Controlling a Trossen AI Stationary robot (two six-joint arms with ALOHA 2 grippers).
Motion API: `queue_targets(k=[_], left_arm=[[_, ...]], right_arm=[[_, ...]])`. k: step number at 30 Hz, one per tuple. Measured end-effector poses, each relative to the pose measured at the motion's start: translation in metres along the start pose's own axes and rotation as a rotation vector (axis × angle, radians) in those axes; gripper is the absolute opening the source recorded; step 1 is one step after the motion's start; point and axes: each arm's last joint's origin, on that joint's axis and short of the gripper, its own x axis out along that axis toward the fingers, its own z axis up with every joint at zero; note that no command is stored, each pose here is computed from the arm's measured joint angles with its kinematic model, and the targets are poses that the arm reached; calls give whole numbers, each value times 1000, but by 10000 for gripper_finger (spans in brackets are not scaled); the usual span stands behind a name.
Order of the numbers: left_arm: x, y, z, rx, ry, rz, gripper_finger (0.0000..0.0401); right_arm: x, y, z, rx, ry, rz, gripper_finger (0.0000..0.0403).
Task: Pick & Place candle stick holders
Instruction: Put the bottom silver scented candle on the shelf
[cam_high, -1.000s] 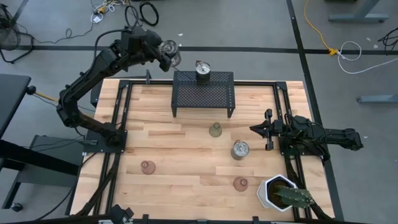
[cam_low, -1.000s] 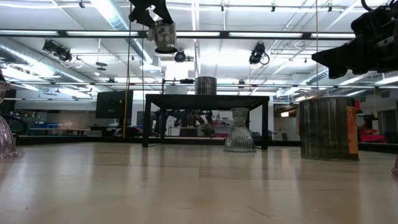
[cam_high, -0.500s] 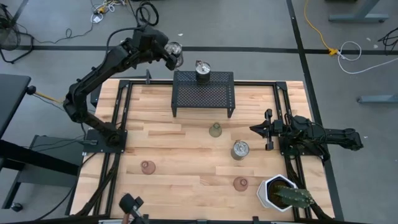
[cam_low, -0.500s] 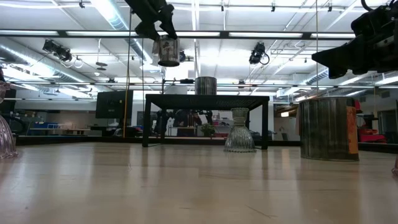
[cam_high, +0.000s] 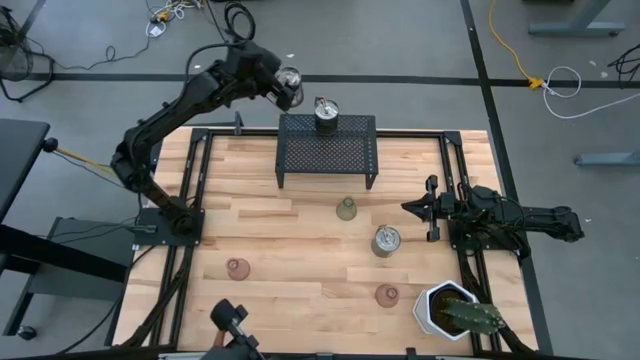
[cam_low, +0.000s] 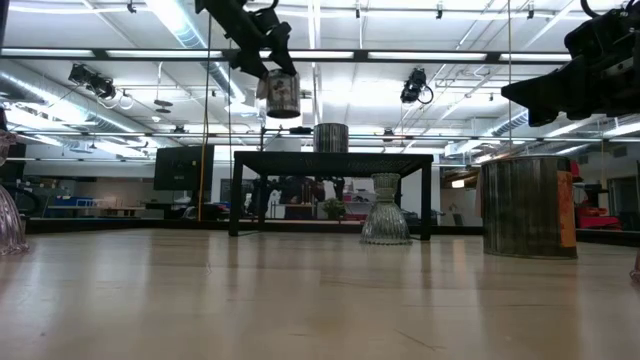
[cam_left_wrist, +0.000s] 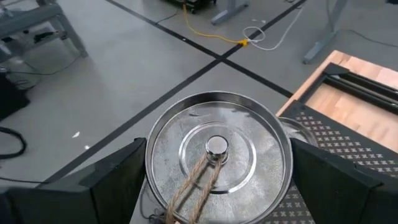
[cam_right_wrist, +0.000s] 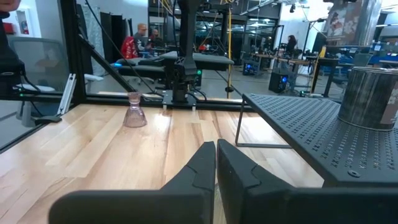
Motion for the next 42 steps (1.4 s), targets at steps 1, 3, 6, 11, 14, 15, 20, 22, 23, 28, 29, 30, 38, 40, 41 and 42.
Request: queue_targets(k=[1, 3, 6, 11, 14, 15, 20, 22, 23, 28, 29, 30, 38, 40, 41, 42], left_arm=[[2, 0, 0, 1, -2, -6, 366], [3, -1, 0, 1, -1, -19, 366], [5, -1, -1, 24, 0, -30, 366], [5, -1, -1, 26, 1, -32, 366], [5, -1, -1, 26, 2, -33, 366], [5, -1, -1, 26, 2, -33, 366], [5, -1, -2, 27, 9, -34, 366], [5, -2, -2, 27, 10, -39, 366], [5, -2, -2, 28, 14, -43, 366], [5, -2, -5, 29, 38, -58, 366], [5, -2, -5, 29, 37, -58, 366], [5, -2, -4, 29, 36, -58, 366], [7, -3, -5, 32, 37, -91, 366], [10, -4, -6, 32, 45, -94, 366], [13, -4, -7, 31, 53, -95, 366], [16, -5, -8, 32, 58, -96, 366]], right_arm=[[0, 0, 0, 0, 0, 0, 20], [0, 0, 0, 0, 0, 0, 20], [0, 0, 0, 0, 0, 0, 20], [0, 0, 0, 0, 0, 0, 20], [0, 0, 0, 0, 0, 0, 20], [0, 0, 0, 0, 0, -1, 20], [0, 0, 0, 0, 0, 0, 20], [0, 0, 0, 0, 0, 0, 20], [0, 0, 0, 0, 0, 0, 20], [0, 0, 0, 0, 0, 0, 20], [0, 0, 0, 0, 0, 0, 20], [0, 0, 0, 0, 0, 0, 20], [0, 0, 0, 0, 0, 0, 20], [0, 0, 0, 0, 0, 0, 20], [0, 0, 0, 0, 0, 0, 20], [0, 0, 0, 0, -1, 0, 20]])
